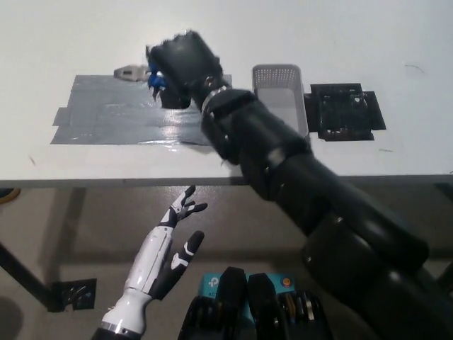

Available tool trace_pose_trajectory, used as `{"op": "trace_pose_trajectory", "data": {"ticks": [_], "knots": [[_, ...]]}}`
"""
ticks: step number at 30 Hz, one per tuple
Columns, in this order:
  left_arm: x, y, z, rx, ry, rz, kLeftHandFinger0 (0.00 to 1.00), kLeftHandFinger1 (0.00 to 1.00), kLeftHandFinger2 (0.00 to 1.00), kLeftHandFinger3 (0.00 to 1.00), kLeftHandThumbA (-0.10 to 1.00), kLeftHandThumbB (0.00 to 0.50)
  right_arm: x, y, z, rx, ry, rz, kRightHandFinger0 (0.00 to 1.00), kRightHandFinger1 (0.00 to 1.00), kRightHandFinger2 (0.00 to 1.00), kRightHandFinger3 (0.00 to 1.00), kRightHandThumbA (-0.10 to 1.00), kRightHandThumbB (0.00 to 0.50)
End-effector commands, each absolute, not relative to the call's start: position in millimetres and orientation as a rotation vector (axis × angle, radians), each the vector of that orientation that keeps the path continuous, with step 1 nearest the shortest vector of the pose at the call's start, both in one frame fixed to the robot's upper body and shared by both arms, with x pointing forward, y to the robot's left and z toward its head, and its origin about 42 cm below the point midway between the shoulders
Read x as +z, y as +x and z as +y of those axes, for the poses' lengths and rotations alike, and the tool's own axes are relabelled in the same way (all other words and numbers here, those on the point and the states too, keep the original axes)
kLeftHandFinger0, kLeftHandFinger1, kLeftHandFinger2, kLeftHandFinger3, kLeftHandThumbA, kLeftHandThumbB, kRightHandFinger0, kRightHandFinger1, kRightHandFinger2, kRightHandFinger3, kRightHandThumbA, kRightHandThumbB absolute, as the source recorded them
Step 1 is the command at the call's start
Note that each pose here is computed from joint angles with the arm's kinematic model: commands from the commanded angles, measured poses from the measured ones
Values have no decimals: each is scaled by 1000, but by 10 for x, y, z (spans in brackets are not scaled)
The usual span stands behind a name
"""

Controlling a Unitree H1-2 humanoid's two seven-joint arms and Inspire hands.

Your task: The robot picks the blue plier placed on top of the container and places it on the grey area of the table

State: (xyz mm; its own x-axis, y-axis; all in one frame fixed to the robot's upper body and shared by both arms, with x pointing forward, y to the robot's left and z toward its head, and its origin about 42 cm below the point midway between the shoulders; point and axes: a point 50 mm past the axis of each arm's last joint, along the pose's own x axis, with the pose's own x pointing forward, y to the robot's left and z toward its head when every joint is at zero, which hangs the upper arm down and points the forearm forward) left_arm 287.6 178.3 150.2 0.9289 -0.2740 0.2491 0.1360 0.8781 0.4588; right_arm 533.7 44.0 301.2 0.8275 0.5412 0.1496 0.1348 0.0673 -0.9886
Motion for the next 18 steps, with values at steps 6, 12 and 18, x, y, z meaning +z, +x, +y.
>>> {"op": "trace_pose_trajectory", "data": {"ticks": [6,12,18], "knots": [[1635,2823,1703,-222,457,-373,1000,1000,881,1000,1000,0,2983,5322,467,337,-1405,-505,20,136,529,465,-100,309],[1620,2809,1685,-225,447,-392,1000,904,875,1000,1000,0,2782,5316,414,409,-1342,-325,1000,1000,1000,1000,496,204],[1625,2815,1683,-228,441,-393,1000,874,872,1000,1000,0,2791,5368,332,455,-1258,-211,1000,1000,1000,1000,855,457]]}}
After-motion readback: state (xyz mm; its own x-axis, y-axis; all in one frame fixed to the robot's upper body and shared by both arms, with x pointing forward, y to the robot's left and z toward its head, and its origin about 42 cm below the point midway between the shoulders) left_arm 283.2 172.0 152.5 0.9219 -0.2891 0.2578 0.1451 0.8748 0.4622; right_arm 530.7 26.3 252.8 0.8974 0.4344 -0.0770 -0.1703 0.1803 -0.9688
